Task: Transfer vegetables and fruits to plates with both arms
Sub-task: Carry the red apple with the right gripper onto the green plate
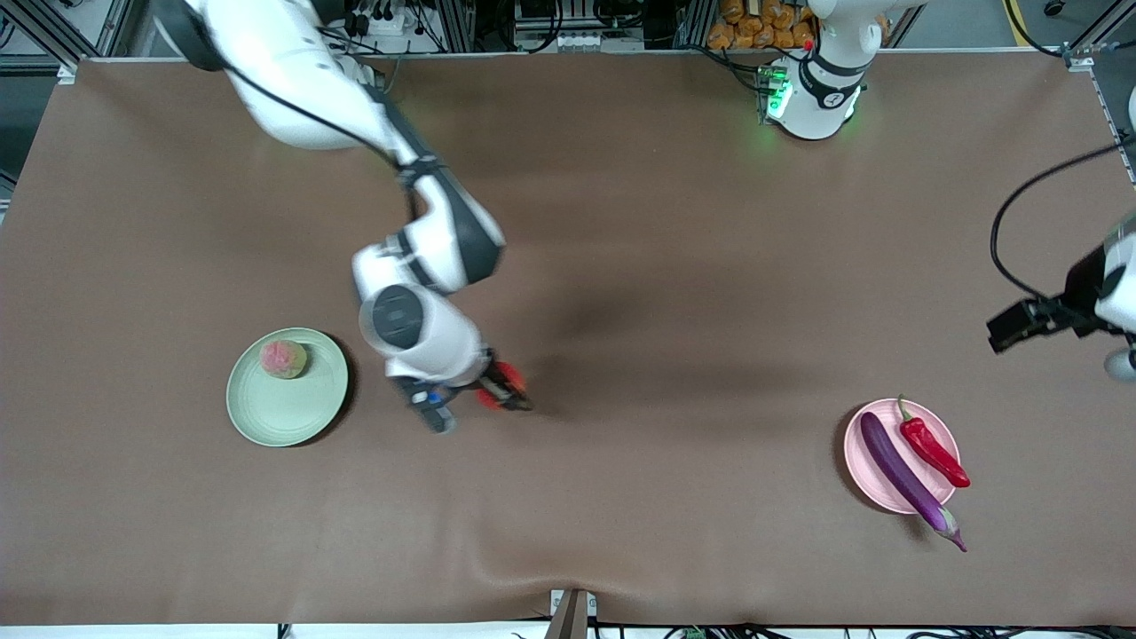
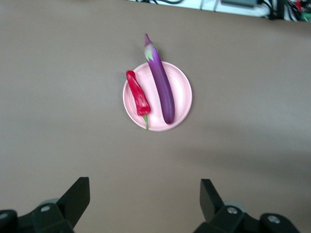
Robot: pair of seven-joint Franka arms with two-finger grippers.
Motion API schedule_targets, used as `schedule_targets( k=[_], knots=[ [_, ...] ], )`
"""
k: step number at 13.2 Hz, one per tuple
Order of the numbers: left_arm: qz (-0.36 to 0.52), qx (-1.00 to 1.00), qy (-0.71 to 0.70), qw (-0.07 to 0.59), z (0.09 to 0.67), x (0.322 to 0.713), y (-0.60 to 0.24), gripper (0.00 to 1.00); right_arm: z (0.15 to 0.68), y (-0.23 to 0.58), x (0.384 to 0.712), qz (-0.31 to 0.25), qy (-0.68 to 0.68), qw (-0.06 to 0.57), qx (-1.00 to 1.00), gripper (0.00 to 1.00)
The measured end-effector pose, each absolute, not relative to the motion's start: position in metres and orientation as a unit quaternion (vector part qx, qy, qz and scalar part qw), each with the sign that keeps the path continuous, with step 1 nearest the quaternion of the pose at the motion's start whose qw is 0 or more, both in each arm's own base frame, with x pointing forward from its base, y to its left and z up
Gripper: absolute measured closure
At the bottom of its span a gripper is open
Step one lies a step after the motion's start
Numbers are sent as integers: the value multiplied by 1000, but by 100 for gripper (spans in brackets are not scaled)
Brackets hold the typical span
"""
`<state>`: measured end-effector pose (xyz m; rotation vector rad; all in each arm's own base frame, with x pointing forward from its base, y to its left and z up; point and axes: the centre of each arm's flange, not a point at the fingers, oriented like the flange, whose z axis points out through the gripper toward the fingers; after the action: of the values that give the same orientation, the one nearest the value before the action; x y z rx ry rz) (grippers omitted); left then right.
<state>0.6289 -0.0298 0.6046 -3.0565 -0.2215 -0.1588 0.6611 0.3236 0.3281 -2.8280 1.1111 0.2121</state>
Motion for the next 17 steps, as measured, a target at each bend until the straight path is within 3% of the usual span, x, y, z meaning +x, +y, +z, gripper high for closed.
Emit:
schedule_targets(
  k=[3, 8, 11, 15, 17],
  knots=[
    [-58, -996, -66, 22, 638, 600, -38, 0, 348, 195, 685, 109, 305, 31, -945, 22],
    [-31, -996, -79, 5, 642, 549, -29, 0, 299, 18, 696, 106, 249, 55, -961, 22],
    [-31, -996, -81, 5, 643, 545, -27, 0, 257, -5, 687, 79, 249, 60, -963, 22],
    [-31, -996, -83, 5, 643, 545, -25, 0, 240, 7, 680, 80, 244, 62, -965, 22],
    [-31, -996, -84, 5, 643, 545, -23, 0, 239, 5, 677, 92, 243, 60, -964, 5]
  ],
)
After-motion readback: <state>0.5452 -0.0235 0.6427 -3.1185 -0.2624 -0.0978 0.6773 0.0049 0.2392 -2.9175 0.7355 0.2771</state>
